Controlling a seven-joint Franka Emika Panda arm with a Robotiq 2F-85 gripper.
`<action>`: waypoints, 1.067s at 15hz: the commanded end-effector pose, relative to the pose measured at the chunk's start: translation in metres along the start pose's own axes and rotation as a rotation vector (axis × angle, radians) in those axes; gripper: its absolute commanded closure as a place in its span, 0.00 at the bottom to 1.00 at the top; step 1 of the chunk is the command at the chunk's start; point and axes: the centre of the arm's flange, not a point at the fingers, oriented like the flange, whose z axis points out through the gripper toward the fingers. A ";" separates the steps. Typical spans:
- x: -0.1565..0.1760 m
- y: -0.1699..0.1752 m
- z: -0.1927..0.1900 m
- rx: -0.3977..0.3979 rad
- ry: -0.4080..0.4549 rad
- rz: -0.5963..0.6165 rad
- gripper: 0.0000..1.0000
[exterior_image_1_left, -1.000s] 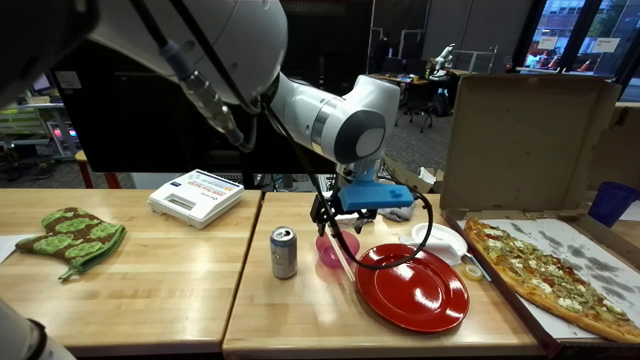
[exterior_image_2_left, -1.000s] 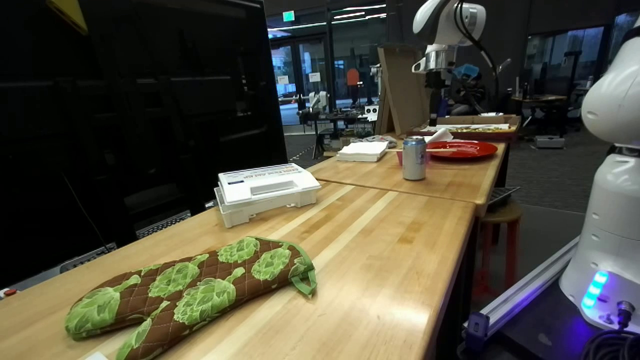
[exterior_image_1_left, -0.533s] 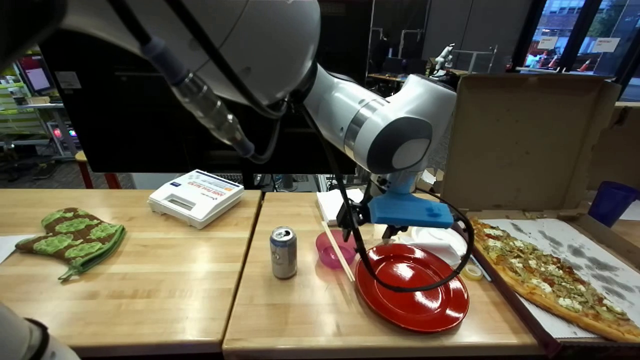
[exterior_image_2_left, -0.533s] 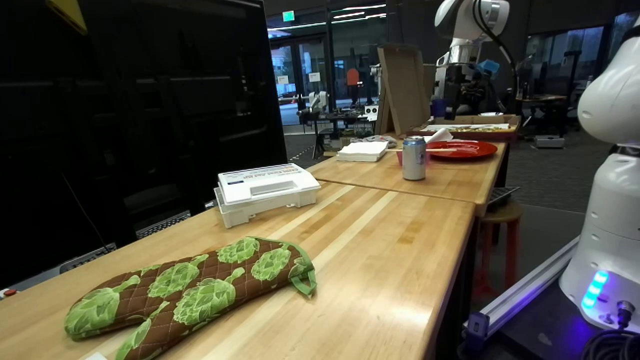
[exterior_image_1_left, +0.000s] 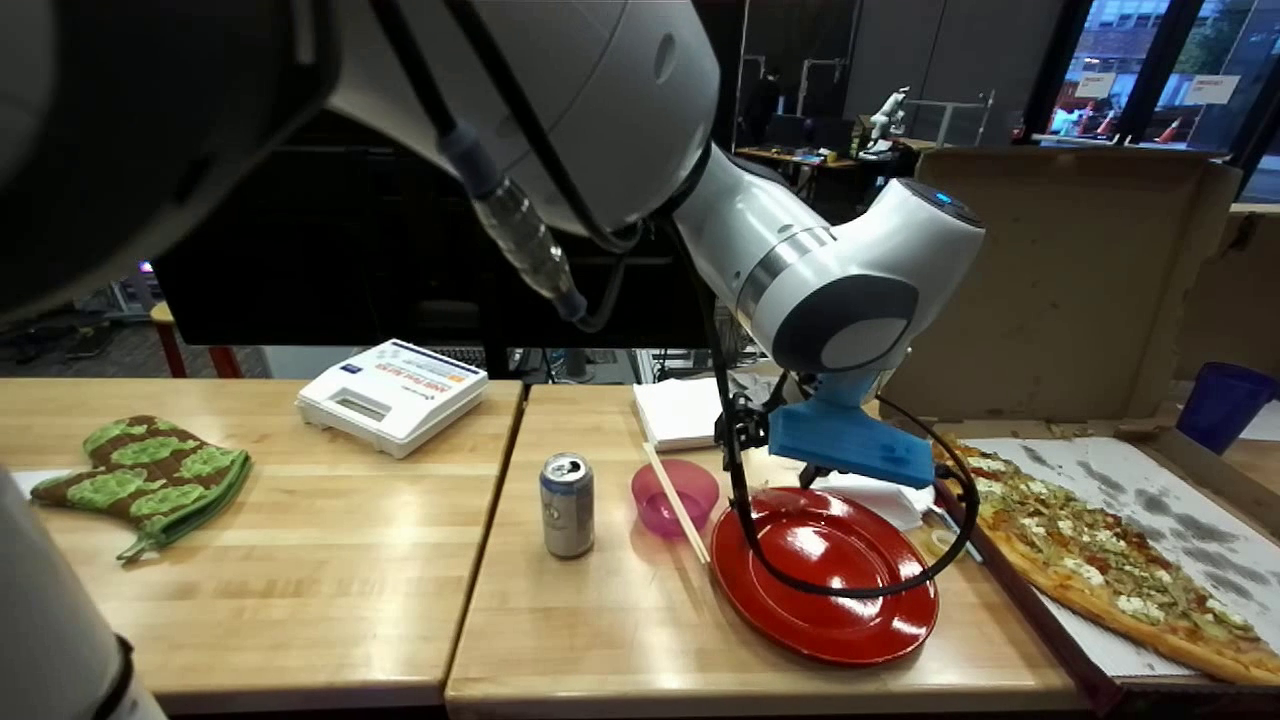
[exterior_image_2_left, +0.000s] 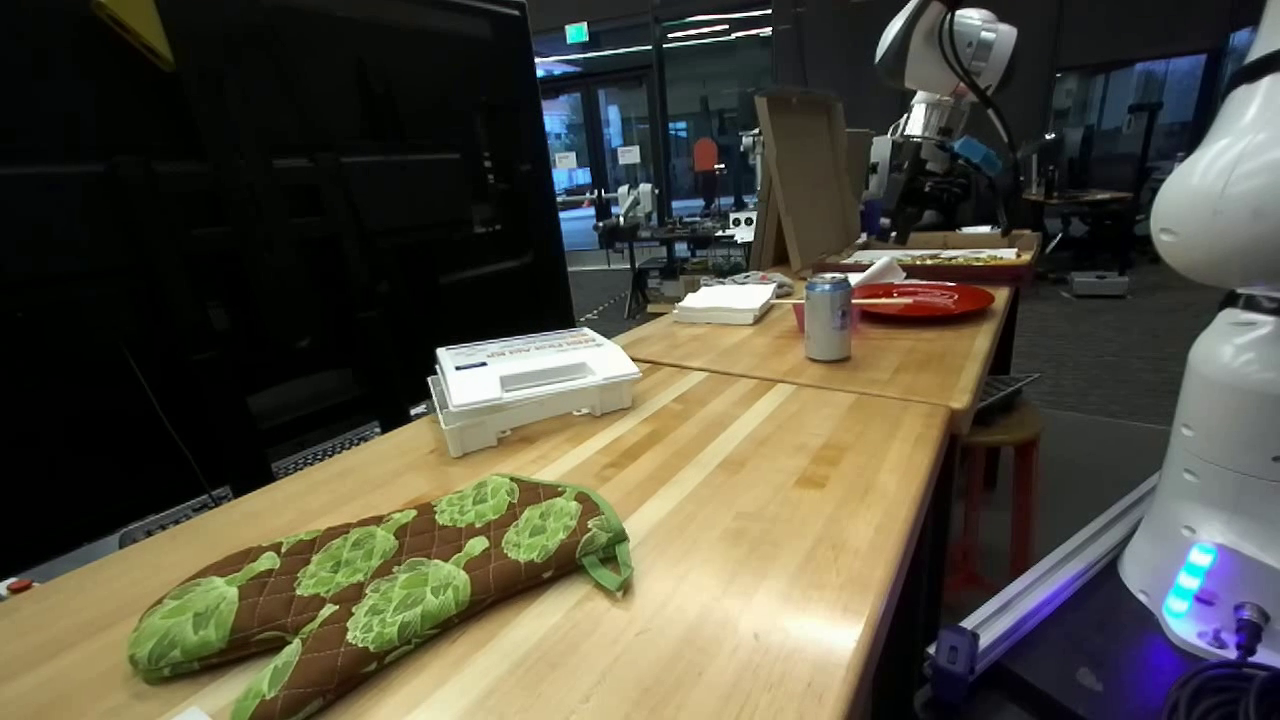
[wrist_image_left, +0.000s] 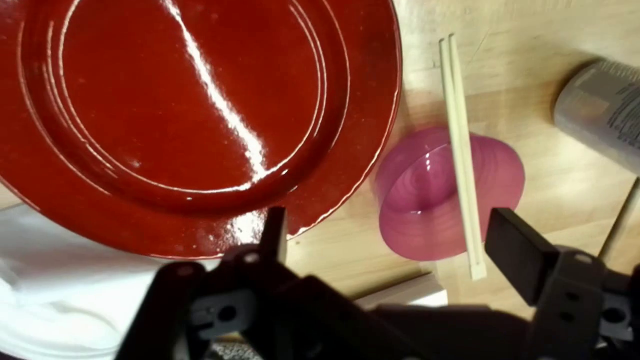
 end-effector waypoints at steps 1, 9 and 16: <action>0.027 0.016 0.006 -0.034 0.063 0.099 0.00; 0.043 0.047 0.008 -0.135 0.119 0.265 0.00; 0.025 0.078 0.010 -0.145 0.121 0.356 0.00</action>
